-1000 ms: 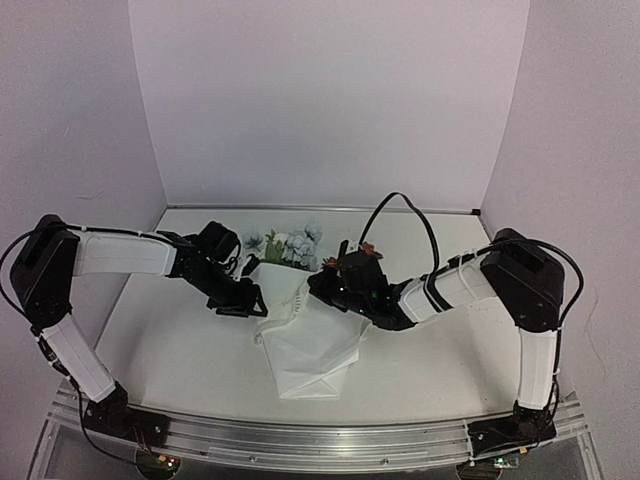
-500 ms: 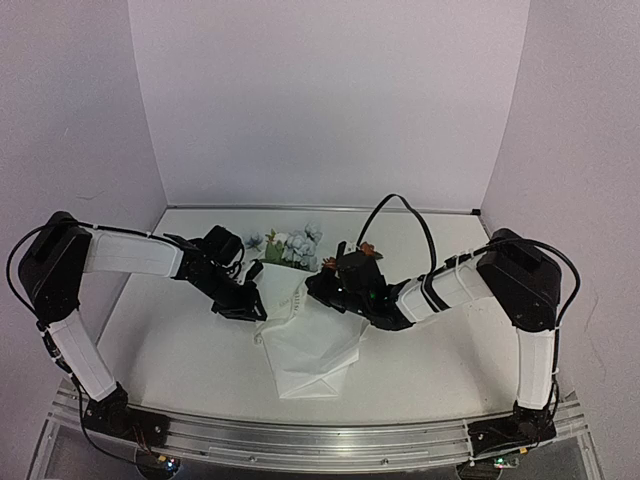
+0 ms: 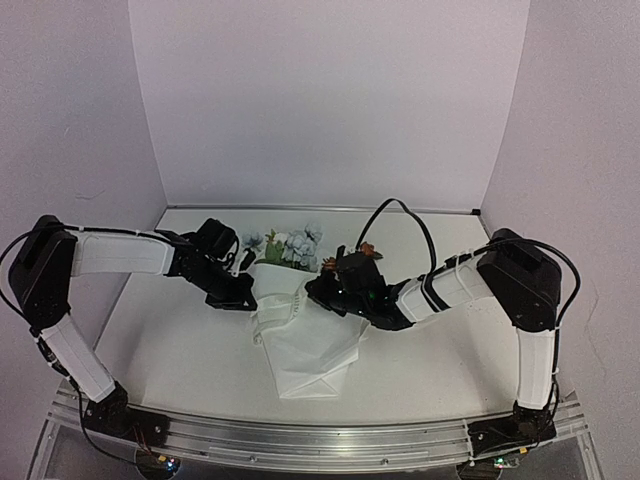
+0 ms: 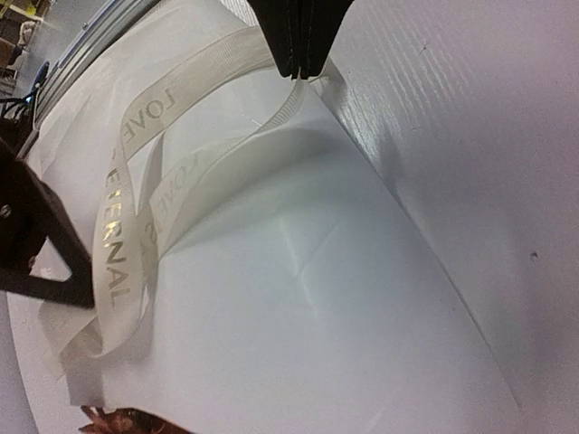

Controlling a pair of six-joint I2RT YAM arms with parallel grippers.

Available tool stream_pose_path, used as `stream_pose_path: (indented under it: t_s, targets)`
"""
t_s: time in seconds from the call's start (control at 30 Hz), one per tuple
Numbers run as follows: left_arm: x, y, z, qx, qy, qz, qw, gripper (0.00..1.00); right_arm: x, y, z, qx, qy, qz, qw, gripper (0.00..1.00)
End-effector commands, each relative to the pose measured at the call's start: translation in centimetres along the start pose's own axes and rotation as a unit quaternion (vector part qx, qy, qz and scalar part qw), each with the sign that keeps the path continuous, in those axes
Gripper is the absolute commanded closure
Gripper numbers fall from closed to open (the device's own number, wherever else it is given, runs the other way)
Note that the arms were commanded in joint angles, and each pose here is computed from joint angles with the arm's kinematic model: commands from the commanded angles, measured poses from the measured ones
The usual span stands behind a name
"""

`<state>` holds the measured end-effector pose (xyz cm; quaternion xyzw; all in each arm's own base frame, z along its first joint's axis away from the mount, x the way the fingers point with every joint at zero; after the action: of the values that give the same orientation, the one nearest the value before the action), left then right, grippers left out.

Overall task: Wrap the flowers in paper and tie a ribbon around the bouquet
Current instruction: Cross the ribbon at the center of the board, then adjust the ribbon at the center of the board.

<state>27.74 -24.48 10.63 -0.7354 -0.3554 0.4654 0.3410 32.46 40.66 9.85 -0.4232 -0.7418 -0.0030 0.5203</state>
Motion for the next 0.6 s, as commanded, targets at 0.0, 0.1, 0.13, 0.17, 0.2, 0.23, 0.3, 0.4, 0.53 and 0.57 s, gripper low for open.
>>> stream_pose_path:
  t_s: [0.0,0.1,0.13,0.17,0.2,0.23,0.3,0.4,0.53,0.57]
  targets:
    - [-0.4,-4.1,-3.1,-0.083,0.006,-0.027,0.996,1.0,1.7,-2.3,-0.1,0.04,0.025,0.005,0.999,0.84]
    - [-0.3,-4.8,-3.8,-0.099,0.006,-0.034,0.995,1.0,1.3,-3.9,0.0,0.053,0.026,0.021,0.998,0.72]
    - [-0.2,-5.0,-3.9,-0.101,0.006,-0.037,0.994,1.0,1.2,-4.4,0.1,0.06,0.023,0.029,0.998,0.69]
    - [-0.1,-5.1,-4.1,-0.104,0.006,-0.041,0.994,1.0,1.2,-5.0,0.1,0.066,0.019,0.034,0.997,0.66]
    - [0.0,-5.2,-4.3,-0.107,0.005,-0.045,0.993,1.0,1.2,-5.5,0.1,0.073,0.016,0.04,0.996,0.63]
    - [0.1,-5.4,-4.4,-0.111,0.005,-0.049,0.993,1.0,1.1,-5.9,0.2,0.081,0.014,0.046,0.996,0.61]
    - [0.2,-5.9,-4.8,-0.122,0.004,-0.055,0.991,1.0,0.9,-6.9,0.6,0.099,0.012,0.057,0.993,0.59]
    - [0.3,-6.7,-5.2,-0.138,0.002,-0.061,0.988,1.0,0.1,-8.6,1.1,0.121,-0.002,0.069,0.99,0.57]
    - [0.4,-7.2,-5.4,-0.149,-0.003,-0.066,0.987,1.0,-1.7,-11.9,0.9,0.128,-0.094,0.099,0.982,0.46]
    - [0.4,-7.3,-5.3,-0.15,-0.003,-0.066,0.986,1.0,-2.2,-12.8,0.6,0.127,-0.125,0.111,0.978,0.43]
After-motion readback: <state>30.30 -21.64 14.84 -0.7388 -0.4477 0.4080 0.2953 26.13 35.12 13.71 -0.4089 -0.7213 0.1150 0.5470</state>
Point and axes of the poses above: each gripper's point midway between its finger pads, its own y axis out along the fingers, its own x axis along the line the jaws close on, z = x × y, the point moved 4 cm from there along -y, back along the fingers, and after that the axes turned 1 degree about y, right-handed, at the moved point
